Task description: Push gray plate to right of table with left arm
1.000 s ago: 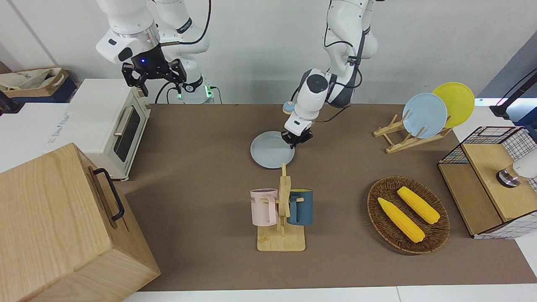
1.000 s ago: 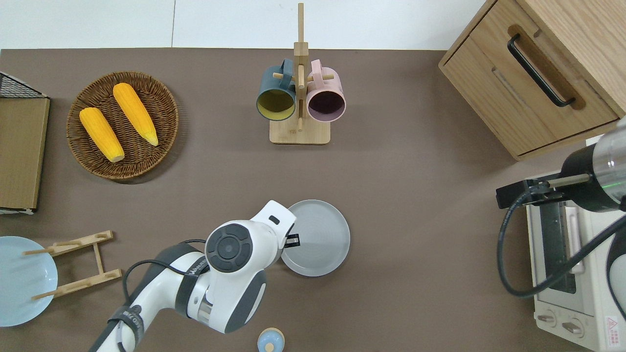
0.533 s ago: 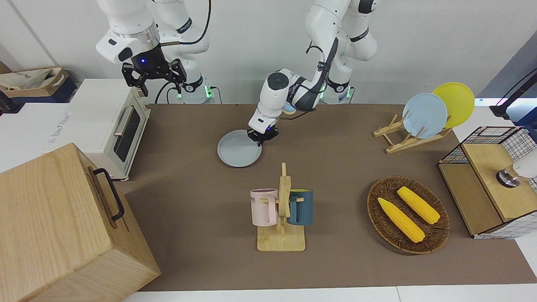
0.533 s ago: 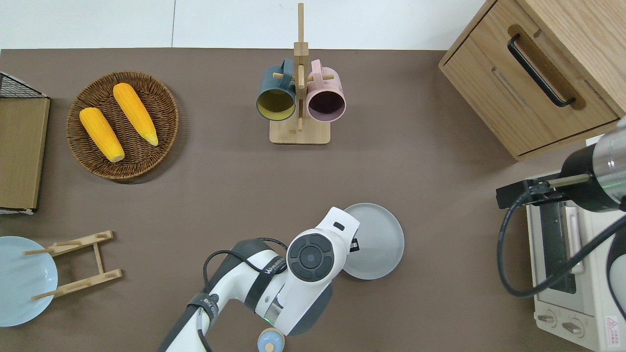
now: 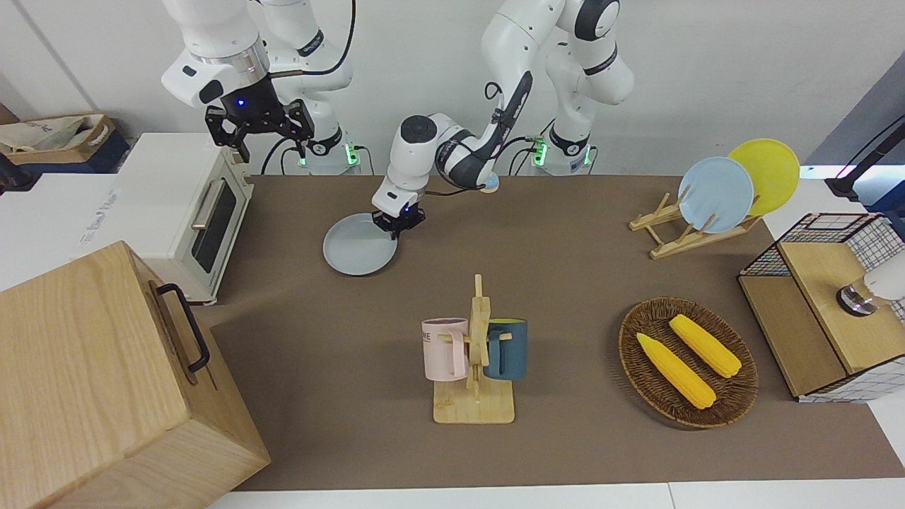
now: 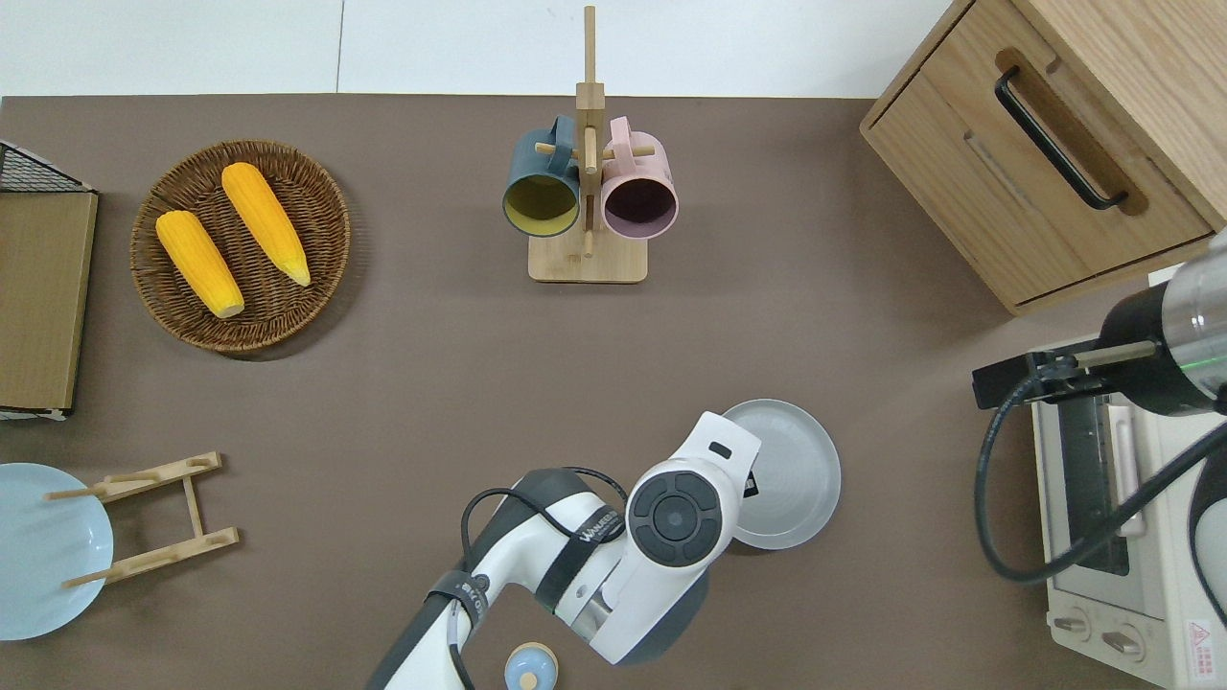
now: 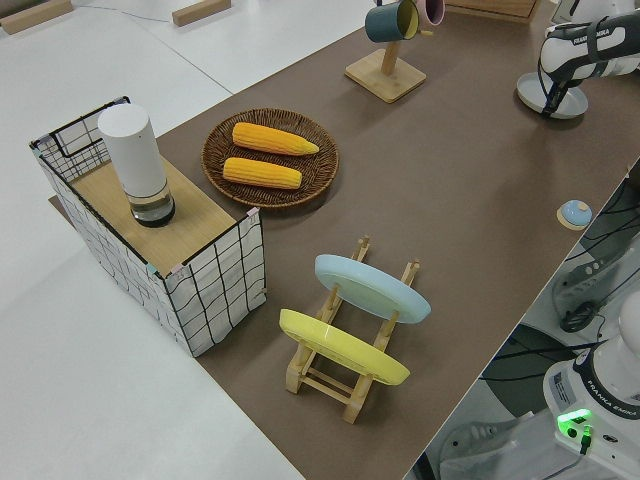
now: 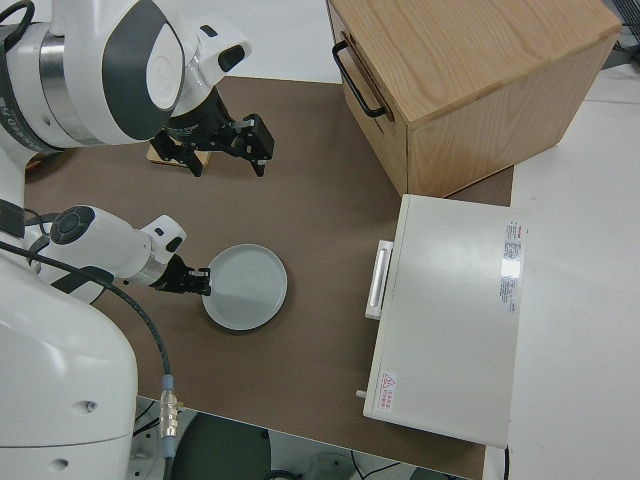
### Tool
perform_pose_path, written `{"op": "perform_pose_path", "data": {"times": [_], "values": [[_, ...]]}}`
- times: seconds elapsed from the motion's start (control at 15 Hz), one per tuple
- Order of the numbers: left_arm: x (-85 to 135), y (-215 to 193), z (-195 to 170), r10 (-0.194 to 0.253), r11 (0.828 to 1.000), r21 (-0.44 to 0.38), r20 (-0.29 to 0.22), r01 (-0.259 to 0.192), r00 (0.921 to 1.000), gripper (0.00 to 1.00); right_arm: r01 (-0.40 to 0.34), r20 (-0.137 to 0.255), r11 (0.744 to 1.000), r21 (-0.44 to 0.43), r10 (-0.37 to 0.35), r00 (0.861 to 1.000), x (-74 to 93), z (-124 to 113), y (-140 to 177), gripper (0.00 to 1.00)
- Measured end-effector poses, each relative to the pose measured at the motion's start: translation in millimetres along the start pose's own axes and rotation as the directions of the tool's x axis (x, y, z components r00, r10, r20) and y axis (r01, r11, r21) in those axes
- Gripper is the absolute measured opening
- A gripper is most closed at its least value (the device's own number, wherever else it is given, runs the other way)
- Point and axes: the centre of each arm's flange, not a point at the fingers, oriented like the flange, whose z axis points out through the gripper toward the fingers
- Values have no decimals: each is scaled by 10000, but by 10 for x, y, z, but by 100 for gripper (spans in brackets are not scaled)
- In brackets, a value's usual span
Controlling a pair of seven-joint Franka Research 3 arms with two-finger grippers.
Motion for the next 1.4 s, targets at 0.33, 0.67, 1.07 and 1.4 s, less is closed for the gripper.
{"op": "perform_pose_path", "data": {"times": [0.33, 0.67, 1.07, 1.4], "values": [[82, 107, -29, -132, 9998, -162, -161, 130, 9998, 36, 0, 0, 10000, 0, 0, 10000, 0, 0, 0, 99], [266, 4, -154, 109, 9996, 277, -88, -107, 9999, 96, 0, 0, 10000, 0, 0, 10000, 0, 0, 0, 99], [733, -564, -732, 1352, 9875, 803, 137, -1359, 9907, 100, 0, 0, 10000, 0, 0, 10000, 0, 0, 0, 99], [1185, -1272, -1250, 2150, 9649, 1341, 894, -2257, 9725, 100, 0, 0, 10000, 0, 0, 10000, 0, 0, 0, 99]]}}
